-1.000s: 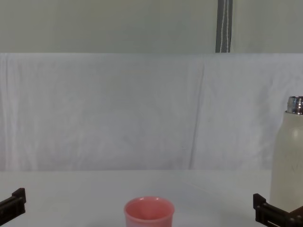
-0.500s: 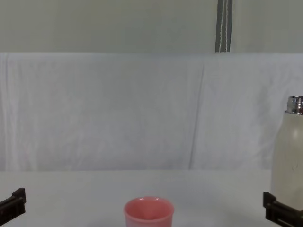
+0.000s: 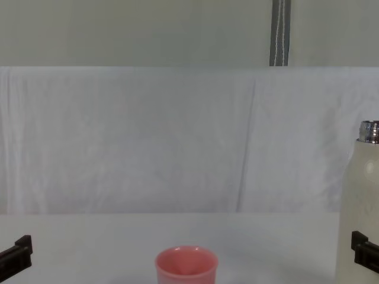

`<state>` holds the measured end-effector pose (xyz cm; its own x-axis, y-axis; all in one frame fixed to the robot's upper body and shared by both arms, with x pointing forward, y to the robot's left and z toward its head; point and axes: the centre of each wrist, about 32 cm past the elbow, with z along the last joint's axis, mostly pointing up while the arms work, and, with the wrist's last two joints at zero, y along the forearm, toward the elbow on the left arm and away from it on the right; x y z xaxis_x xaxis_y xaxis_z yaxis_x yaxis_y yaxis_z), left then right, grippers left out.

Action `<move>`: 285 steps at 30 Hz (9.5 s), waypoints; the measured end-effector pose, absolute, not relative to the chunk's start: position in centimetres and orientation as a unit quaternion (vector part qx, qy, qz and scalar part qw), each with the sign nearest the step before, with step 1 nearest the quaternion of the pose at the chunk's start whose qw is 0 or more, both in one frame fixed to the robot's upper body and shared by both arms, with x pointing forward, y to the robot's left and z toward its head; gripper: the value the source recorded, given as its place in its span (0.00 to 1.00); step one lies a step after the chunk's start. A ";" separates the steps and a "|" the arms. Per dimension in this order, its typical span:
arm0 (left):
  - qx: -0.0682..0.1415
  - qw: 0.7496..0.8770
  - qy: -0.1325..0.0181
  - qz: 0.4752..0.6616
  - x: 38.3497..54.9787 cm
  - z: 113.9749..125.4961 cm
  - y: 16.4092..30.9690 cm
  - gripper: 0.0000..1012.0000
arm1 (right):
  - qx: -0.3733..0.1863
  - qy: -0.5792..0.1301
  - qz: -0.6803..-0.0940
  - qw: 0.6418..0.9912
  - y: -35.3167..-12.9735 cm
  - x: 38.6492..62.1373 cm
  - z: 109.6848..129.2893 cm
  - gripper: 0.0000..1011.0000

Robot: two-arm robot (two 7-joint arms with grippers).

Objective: Grasp the thermos with one hand and pour water into the cup lid.

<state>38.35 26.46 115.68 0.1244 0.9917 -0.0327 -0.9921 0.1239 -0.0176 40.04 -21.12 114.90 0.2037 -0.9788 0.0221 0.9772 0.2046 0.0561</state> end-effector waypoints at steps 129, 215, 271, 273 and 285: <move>-0.017 0.750 0.006 0.662 38.4 115.7 26.5 0.99 | 0.049 -0.046 -0.621 0.781 -22.6 45.8 115.7 0.94; -0.017 0.750 0.006 0.662 38.4 115.7 26.5 0.99 | -0.253 -0.439 -0.436 0.743 -19.3 46.5 118.7 0.94; -0.017 0.750 0.006 0.662 38.4 115.7 26.5 0.99 | -0.292 -0.513 -0.384 0.710 -18.5 47.7 119.8 0.94; -0.017 0.750 0.006 0.662 38.4 115.7 26.5 0.99 | -0.296 -0.518 -0.379 0.707 -18.3 47.7 119.8 0.94; -0.017 0.750 0.006 0.662 38.4 115.7 26.5 0.99 | -0.324 -0.518 -0.382 0.693 -17.9 47.6 119.2 0.94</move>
